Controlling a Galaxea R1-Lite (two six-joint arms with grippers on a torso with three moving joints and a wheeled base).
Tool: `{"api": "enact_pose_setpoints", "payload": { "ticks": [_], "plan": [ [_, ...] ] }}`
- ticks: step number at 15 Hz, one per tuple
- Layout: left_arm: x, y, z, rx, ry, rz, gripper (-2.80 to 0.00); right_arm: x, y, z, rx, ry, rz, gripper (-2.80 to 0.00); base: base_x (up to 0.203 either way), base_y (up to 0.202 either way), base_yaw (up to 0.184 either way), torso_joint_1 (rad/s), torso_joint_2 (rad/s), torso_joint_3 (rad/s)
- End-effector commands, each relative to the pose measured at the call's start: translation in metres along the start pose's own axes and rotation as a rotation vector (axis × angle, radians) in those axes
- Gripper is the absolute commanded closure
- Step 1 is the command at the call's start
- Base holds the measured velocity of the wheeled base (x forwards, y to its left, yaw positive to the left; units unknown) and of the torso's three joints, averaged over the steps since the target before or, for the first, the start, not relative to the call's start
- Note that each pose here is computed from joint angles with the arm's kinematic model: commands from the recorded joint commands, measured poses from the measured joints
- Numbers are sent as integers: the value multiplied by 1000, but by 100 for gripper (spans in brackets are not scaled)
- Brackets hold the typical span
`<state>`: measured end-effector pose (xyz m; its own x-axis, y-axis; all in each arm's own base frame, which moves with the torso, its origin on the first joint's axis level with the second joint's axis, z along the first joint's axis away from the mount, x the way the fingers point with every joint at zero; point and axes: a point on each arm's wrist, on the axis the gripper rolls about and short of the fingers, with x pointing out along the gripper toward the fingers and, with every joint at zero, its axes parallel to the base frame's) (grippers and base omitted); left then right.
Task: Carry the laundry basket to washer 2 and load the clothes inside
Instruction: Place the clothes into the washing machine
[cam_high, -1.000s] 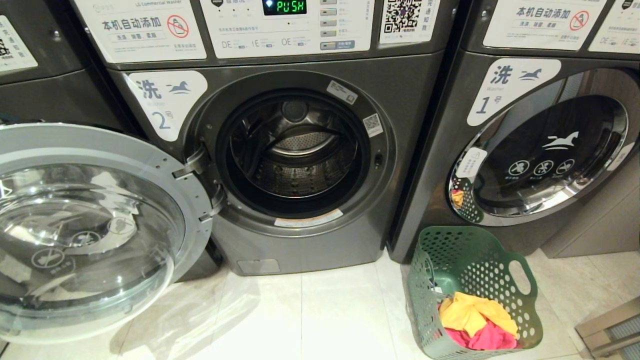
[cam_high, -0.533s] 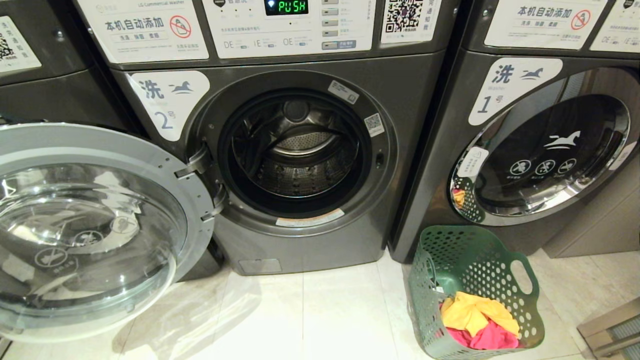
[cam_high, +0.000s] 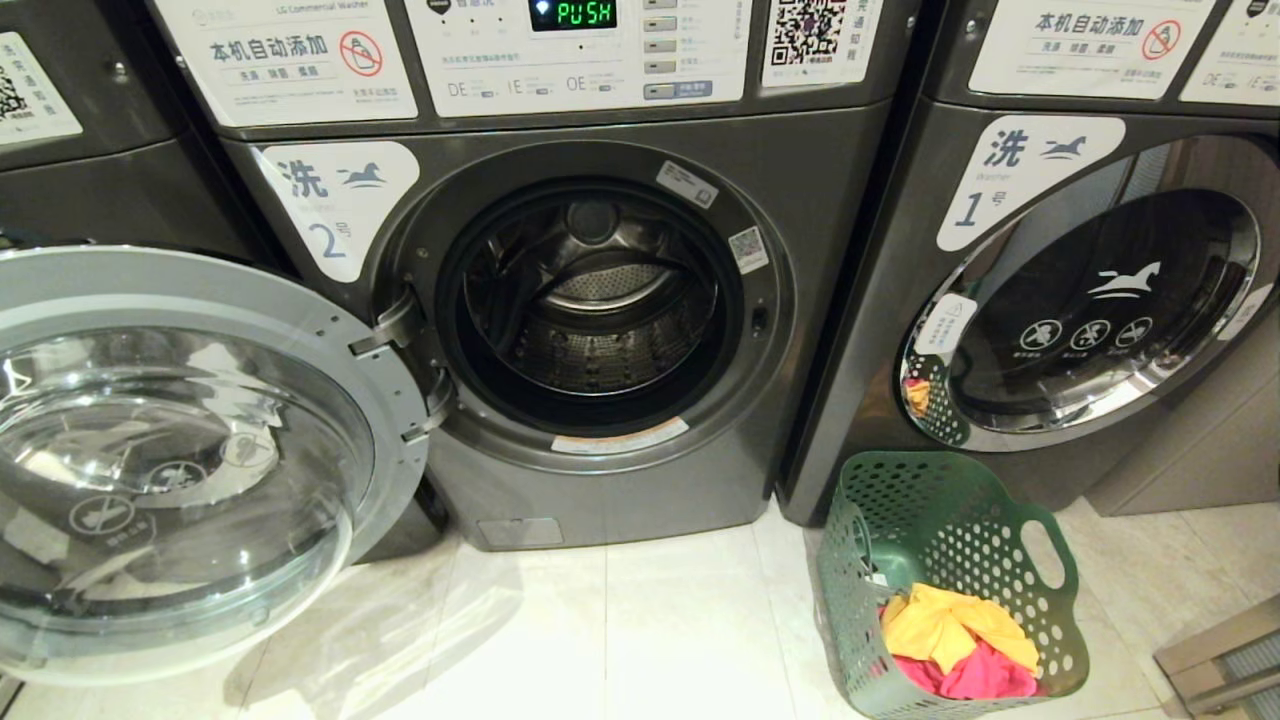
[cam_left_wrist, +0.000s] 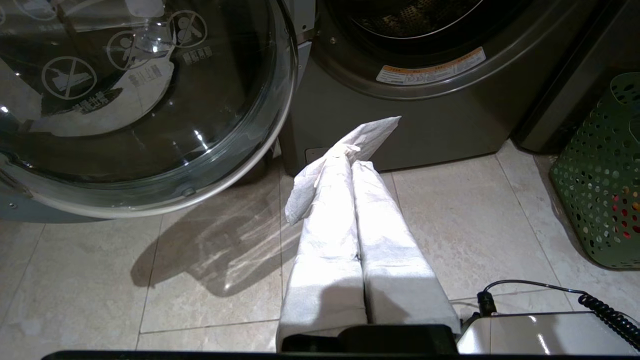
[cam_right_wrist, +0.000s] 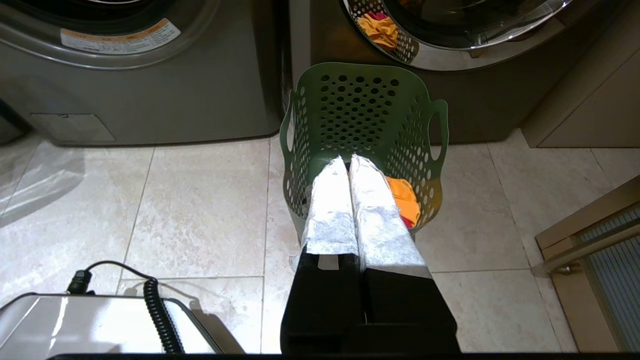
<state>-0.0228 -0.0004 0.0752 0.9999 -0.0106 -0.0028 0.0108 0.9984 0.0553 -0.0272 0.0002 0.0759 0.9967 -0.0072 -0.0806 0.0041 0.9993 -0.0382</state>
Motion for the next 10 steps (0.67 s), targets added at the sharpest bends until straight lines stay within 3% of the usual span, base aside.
{"api": "enact_pose_setpoints", "payload": {
  "ticks": [1, 10],
  "plan": [
    [0, 0, 0, 1, 2, 0, 0, 0, 0, 0, 0, 1, 0, 0, 0, 0, 0, 2, 6, -53],
    [0, 0, 0, 0, 1, 4, 0, 0, 0, 0, 0, 0, 1, 0, 0, 0, 0, 3, 3, -176]
  ]
}}
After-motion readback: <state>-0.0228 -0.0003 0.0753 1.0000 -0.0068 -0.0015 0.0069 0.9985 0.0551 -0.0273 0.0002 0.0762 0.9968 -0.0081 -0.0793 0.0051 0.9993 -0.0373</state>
